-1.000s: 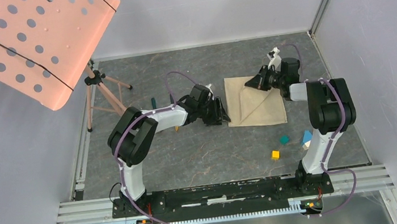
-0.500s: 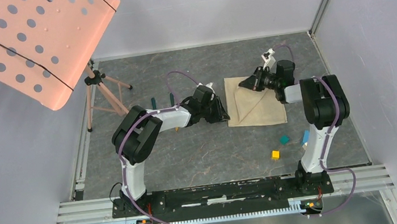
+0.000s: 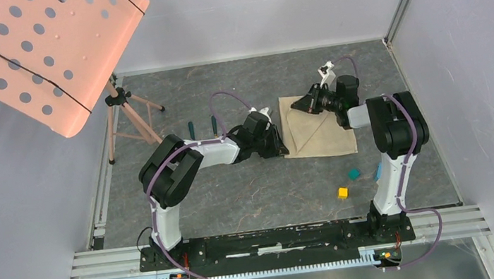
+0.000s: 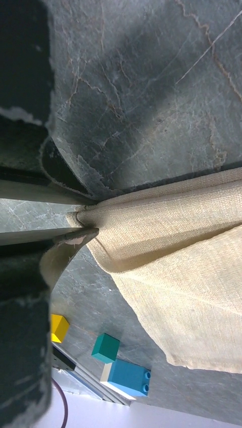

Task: Fold the napkin into a case and place the utensils inside
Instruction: Fold the top corner of the square-folded napkin at the center of the board.

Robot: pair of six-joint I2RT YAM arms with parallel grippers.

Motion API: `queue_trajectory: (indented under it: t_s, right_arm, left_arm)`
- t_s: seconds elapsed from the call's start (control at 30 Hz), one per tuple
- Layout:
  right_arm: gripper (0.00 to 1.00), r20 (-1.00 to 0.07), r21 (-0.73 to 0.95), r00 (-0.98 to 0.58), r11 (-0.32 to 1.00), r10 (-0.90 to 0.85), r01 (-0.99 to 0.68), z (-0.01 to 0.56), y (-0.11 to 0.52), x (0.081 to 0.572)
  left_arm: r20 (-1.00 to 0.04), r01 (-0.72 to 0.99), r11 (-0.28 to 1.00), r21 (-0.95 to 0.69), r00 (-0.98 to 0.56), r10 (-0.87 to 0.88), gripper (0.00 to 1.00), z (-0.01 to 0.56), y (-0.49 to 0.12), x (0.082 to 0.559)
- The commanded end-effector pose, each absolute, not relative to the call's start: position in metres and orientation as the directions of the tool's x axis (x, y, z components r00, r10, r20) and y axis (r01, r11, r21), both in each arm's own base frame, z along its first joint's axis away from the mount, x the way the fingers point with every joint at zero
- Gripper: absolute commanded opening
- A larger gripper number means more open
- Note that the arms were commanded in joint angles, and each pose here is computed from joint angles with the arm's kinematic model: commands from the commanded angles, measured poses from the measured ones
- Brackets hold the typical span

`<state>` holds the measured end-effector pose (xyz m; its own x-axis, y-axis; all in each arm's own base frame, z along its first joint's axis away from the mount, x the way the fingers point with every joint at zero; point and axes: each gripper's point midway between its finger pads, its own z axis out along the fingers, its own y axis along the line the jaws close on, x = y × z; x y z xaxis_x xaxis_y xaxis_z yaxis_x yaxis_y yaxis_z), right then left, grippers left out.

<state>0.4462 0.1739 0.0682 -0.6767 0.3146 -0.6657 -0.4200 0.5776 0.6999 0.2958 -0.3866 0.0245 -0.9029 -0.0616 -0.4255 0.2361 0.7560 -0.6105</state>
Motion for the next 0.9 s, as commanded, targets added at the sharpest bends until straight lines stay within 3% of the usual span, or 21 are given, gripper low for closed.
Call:
queue_trajectory:
  t_s: [0.0,0.37,0.87]
  right_arm:
    - [0.01,-0.731,0.64,-0.605,0.623,0.314,-0.45,0.08,0.168,0.472]
    - [0.01,-0.726,0.654,-0.596,0.612,0.342,-0.445,0.079,0.17,0.486]
    - [0.0,-0.701,0.688,-0.611,0.572,0.367,-0.446,0.073,0.177,0.496]
  left_arm:
    - [-0.396,0.188,0.796,-0.575,-0.916,-0.069,0.31,0.011,-0.373,0.285]
    - [-0.383,0.175,0.818,-0.548,-0.922,-0.06,0.18,0.002,-0.365,0.281]
    - [-0.384,0.187,0.814,-0.55,-0.922,-0.048,0.13,-0.002,-0.369,0.278]
